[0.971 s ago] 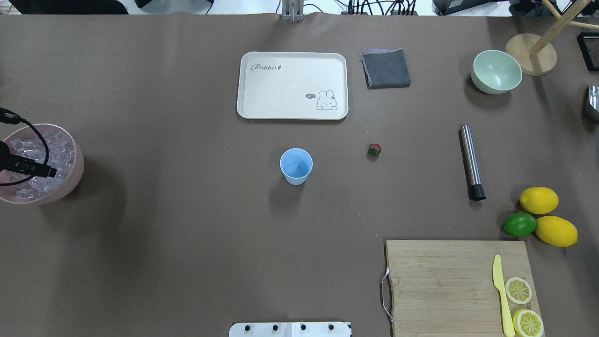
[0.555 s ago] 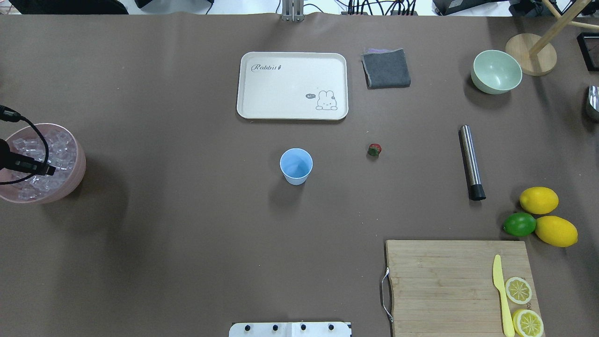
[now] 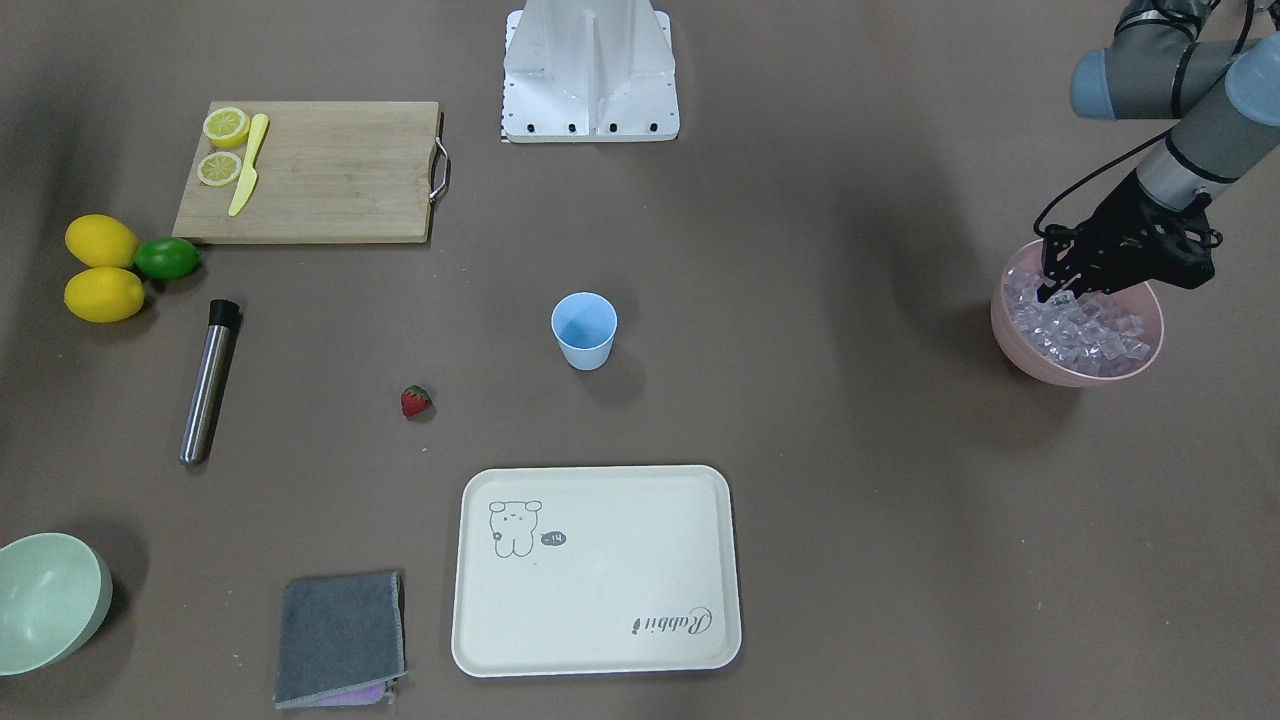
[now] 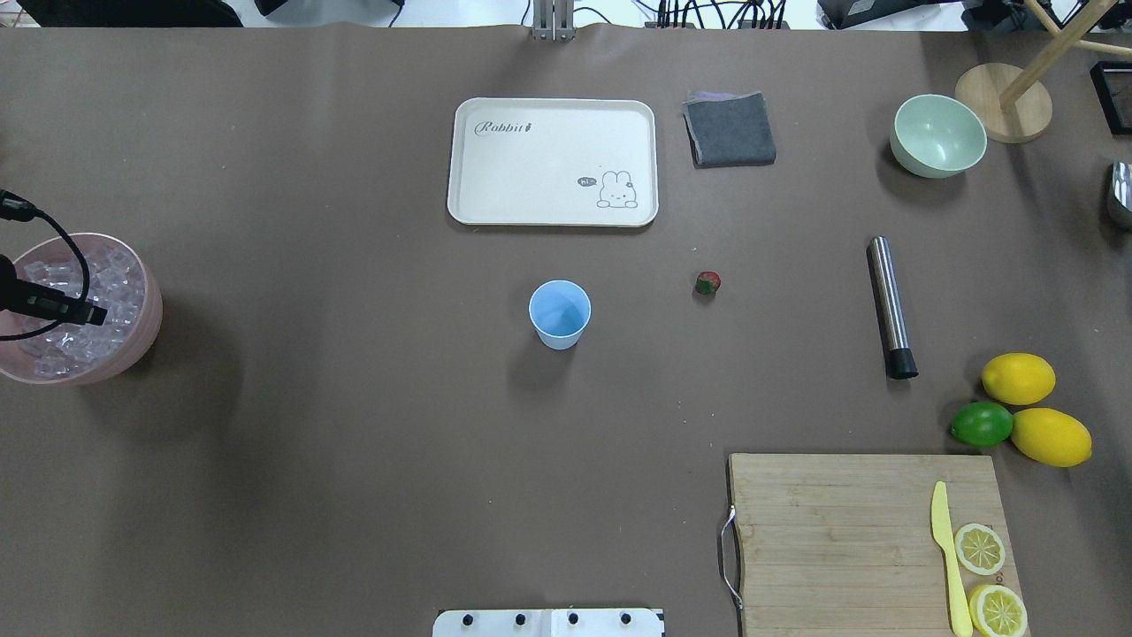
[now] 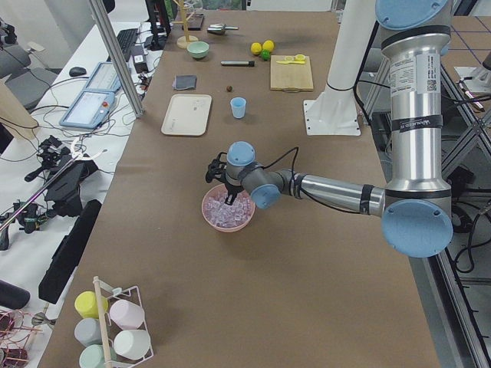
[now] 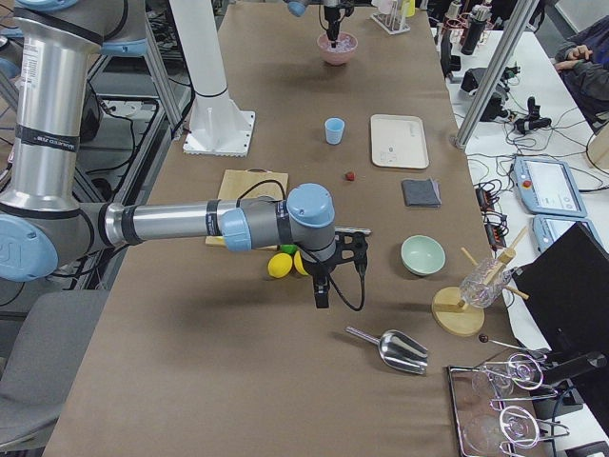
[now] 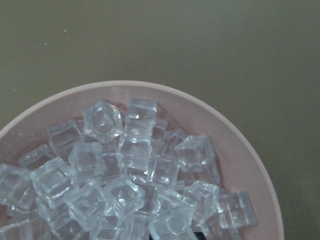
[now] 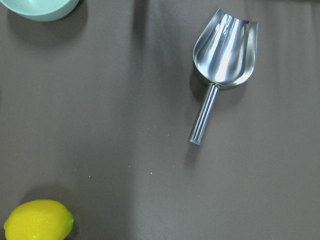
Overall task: Mash ice and strawberries in cup
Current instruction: 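Close the left gripper on an ice cube and lift it, then carry the ice cube with the left gripper to the light-blue cup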
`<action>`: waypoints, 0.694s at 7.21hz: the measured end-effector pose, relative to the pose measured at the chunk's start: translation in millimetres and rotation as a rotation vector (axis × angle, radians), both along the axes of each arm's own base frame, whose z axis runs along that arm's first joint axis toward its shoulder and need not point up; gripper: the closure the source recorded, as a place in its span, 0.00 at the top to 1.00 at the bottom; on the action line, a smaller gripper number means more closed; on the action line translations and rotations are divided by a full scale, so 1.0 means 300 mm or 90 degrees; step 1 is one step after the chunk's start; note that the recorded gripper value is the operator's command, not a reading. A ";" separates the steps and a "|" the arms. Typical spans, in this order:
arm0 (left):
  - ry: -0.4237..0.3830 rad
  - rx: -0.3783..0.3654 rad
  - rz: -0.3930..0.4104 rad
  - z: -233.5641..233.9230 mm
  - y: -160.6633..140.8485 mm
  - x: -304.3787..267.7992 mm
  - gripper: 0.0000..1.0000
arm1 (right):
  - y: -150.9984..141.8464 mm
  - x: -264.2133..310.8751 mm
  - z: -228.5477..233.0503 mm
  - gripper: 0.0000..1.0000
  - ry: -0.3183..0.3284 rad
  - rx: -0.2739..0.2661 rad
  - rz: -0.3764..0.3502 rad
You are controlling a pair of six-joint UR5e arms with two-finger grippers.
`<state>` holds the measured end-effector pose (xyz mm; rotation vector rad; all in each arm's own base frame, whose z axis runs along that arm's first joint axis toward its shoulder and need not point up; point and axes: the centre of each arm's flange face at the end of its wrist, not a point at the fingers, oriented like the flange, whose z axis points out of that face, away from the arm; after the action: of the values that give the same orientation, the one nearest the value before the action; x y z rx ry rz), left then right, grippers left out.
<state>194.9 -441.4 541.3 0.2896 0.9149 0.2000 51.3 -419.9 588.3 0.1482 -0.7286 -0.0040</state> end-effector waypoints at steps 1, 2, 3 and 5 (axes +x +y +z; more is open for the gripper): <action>0.009 -0.001 -0.002 -0.014 -0.014 -0.016 0.00 | -0.002 0.000 -0.002 1.00 0.000 0.001 0.000; 0.020 -0.001 -0.005 -0.031 -0.031 -0.038 0.00 | -0.004 0.000 -0.004 1.00 0.000 0.001 0.000; 0.030 0.005 -0.013 -0.058 -0.057 -0.059 0.00 | -0.004 0.000 -0.004 1.00 0.000 0.002 0.000; 0.052 0.019 -0.040 -0.145 -0.127 -0.082 0.00 | -0.005 0.000 -0.005 1.00 -0.001 0.002 0.001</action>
<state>170.2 -479.5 497.9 0.3557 0.9833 0.1450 51.2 -421.4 586.8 0.1509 -0.7298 -0.0040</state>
